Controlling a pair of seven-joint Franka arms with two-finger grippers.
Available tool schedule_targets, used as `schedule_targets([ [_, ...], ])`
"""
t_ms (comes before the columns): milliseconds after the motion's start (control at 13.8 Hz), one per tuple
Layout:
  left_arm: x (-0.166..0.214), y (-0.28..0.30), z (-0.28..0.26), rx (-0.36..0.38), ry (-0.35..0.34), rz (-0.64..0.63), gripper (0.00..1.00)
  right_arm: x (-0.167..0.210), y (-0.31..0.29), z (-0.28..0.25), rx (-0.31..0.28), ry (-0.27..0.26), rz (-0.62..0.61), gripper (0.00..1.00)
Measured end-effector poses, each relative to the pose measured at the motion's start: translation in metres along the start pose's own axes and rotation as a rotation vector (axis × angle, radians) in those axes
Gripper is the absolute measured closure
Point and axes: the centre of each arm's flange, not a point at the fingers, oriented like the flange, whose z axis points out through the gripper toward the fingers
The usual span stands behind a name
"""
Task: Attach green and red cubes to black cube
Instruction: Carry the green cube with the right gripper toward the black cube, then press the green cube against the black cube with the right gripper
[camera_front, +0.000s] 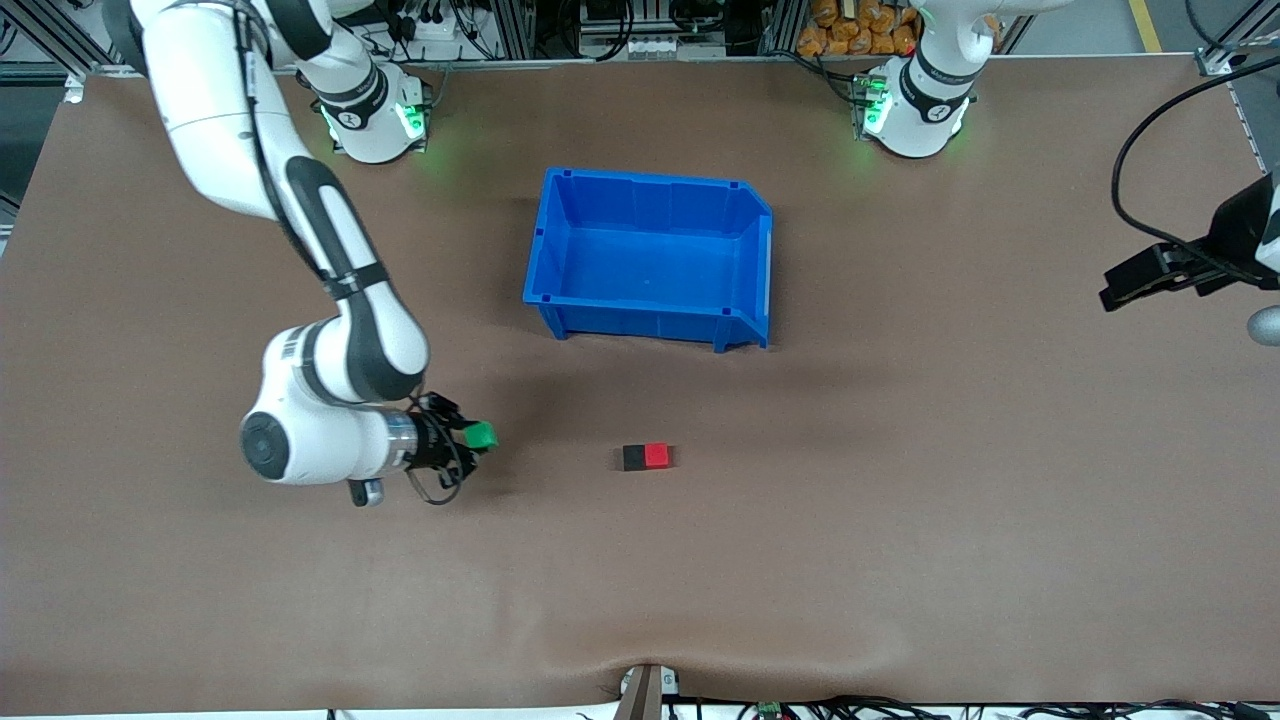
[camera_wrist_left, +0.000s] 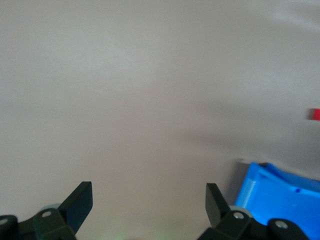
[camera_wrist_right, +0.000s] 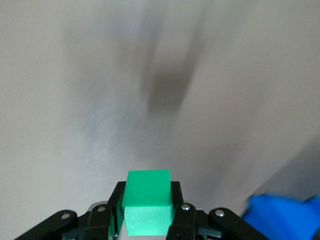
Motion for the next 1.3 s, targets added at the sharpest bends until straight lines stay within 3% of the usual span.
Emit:
schedule_targets([
  [145, -0.005, 0.011, 0.006, 0.006, -0.006, 0.026, 0.00, -0.041, -0.003, 0.032, 0.062, 0.011, 0.079, 0.60],
  [289, -0.017, 0.025, 0.013, 0.006, 0.031, 0.054, 0.00, -0.073, -0.002, 0.069, 0.113, 0.024, 0.150, 0.60],
  [651, -0.052, 0.016, 0.005, 0.018, 0.057, 0.054, 0.00, -0.097, -0.002, 0.114, 0.215, 0.026, 0.266, 0.60],
  [1302, -0.054, 0.014, 0.001, 0.016, 0.067, 0.055, 0.00, -0.122, -0.010, 0.130, 0.246, 0.006, 0.285, 0.60],
])
